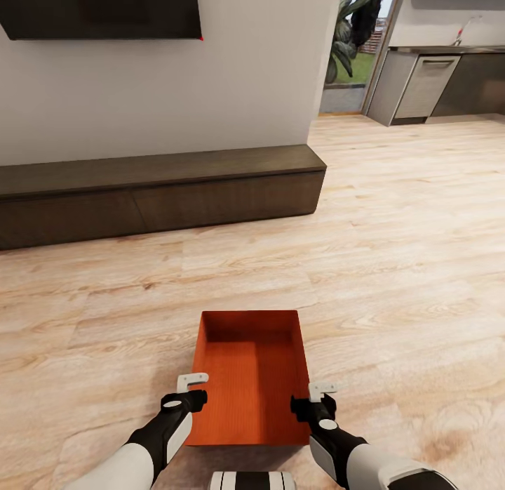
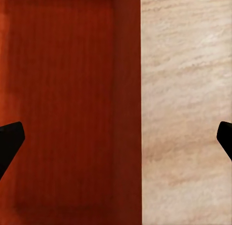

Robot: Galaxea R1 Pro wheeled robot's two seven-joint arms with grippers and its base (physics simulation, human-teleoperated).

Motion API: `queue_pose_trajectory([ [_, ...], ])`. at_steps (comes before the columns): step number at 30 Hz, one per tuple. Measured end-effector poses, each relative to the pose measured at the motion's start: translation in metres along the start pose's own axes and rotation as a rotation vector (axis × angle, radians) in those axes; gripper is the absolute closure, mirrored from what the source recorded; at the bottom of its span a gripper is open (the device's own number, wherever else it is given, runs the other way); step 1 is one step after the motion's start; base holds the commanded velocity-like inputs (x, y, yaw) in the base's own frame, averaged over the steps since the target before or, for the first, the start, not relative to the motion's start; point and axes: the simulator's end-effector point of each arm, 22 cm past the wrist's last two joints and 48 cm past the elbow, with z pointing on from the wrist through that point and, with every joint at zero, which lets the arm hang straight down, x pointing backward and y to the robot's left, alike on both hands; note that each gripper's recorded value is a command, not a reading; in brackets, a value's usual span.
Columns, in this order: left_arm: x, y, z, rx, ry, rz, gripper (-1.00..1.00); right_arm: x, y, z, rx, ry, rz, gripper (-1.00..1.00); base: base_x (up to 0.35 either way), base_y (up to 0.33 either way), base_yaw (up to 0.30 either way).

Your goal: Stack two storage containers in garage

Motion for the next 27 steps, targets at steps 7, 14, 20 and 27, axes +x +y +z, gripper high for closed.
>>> queue_pose_trajectory([
  [7, 0.004, 0.000, 0.005, 0.000, 0.000, 0.000, -1.00, 0.005, 0.000, 0.005, 0.001, 0.000, 0.000, -1.00, 0.000, 0.000, 0.000],
  [14, 0.014, -0.001, 0.018, 0.000, 0.000, 0.000, -1.00, 0.016, 0.001, 0.016, 0.001, 0.000, 0.000, -1.00, 0.000, 0.000, 0.000],
  [20, 0.017, -0.001, 0.022, 0.000, 0.000, 0.000, -1.00, 0.019, 0.002, 0.019, 0.001, -0.002, 0.000, -1.00, 0.000, 0.000, 0.000],
  [27, 0.017, -0.001, 0.022, 0.000, 0.000, -0.001, -1.00, 0.019, 0.002, 0.019, 0.002, -0.002, 0.000, -1.00, 0.000, 0.000, 0.000],
])
